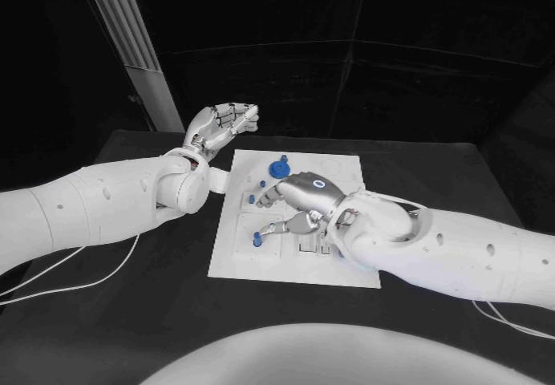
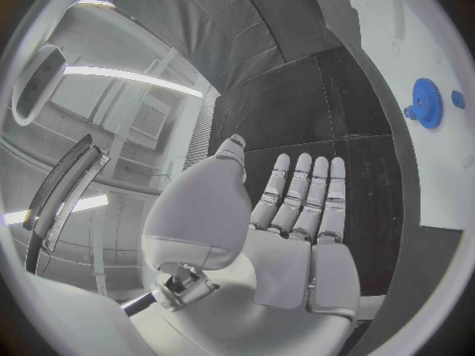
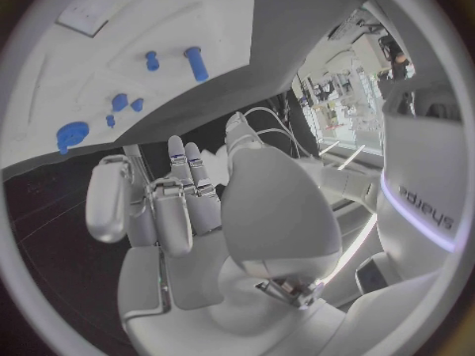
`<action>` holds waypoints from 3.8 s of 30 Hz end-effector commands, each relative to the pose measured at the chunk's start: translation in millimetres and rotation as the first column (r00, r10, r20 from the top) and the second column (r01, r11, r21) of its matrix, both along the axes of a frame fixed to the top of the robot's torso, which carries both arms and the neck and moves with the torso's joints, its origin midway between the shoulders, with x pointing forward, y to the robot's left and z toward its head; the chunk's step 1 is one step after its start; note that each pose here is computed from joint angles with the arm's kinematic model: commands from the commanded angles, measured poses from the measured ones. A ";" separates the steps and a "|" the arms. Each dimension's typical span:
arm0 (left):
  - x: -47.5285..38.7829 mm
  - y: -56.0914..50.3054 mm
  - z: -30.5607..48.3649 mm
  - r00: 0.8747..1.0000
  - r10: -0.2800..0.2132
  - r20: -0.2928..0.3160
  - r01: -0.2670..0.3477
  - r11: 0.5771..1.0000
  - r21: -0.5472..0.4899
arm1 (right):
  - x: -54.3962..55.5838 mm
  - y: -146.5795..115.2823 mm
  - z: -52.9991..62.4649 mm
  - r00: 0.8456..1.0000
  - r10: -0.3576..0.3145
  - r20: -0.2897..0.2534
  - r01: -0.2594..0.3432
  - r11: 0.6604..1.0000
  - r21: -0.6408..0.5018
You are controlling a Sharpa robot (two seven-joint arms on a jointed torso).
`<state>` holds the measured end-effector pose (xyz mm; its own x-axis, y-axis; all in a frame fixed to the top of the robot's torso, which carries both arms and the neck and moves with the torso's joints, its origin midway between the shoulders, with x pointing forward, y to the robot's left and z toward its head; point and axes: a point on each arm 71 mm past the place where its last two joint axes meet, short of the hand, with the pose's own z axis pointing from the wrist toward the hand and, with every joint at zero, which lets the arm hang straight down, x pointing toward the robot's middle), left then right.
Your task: Assemble the parts on the task board
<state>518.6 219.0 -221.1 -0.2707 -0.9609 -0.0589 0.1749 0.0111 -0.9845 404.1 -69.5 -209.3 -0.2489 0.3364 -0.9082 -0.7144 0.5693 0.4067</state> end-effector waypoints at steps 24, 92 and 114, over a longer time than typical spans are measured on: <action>1.3 -9.4 5.7 0.984 -0.024 0.178 0.034 0.998 -0.055 | -0.3 -162.6 -1.1 0.704 -0.483 -0.520 0.487 0.862 -0.142; -2.8 -2.0 4.1 0.986 -0.024 0.166 0.035 0.998 -0.060 | -12.2 -119.6 -67.3 0.689 -0.623 -0.370 0.348 0.732 -0.585; -3.4 -1.3 4.0 0.986 -0.026 0.163 0.036 0.998 -0.060 | -8.1 -108.4 -75.2 0.700 -0.615 -0.363 0.314 0.721 -0.617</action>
<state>518.6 218.3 -231.1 -0.2809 -0.9584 -0.0514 0.1580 0.0066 -0.9874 400.1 -173.9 -274.9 -0.6236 0.1396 -0.7692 -0.0640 0.9715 0.2282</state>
